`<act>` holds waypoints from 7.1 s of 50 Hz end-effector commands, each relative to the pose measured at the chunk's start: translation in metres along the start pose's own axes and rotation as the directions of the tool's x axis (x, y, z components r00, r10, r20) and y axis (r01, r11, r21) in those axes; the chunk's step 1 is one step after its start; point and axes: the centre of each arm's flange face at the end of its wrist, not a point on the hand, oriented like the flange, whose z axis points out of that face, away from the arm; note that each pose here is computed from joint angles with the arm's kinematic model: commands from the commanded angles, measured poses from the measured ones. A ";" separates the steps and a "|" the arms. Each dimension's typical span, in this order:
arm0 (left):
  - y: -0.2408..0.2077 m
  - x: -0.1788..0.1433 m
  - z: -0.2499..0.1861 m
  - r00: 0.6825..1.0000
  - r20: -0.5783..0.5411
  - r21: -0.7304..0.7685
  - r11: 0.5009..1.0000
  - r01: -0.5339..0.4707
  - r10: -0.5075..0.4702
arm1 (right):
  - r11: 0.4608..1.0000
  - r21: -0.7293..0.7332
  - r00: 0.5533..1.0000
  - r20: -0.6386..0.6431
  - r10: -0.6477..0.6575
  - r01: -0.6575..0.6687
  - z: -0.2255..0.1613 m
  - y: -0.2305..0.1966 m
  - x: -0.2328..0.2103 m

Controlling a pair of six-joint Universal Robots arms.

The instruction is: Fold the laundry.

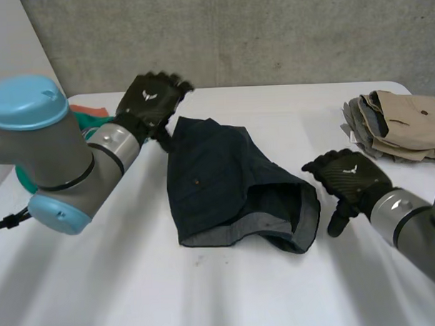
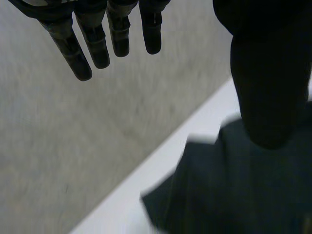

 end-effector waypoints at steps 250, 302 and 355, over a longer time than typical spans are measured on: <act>0.028 0.029 -0.142 0.973 0.153 -0.214 0.967 -0.138 0.173 | 0.938 0.219 0.962 -0.090 -0.256 0.270 0.013 -0.006 -0.019; 0.063 0.010 0.076 0.859 0.301 -0.036 0.905 -0.423 0.414 | 0.844 0.268 0.861 -0.359 -0.359 0.464 0.166 -0.020 0.028; 0.009 0.027 -0.024 0.933 0.214 -0.034 0.957 -0.287 0.288 | 0.819 0.021 0.780 -0.323 -0.537 0.573 0.055 -0.024 0.046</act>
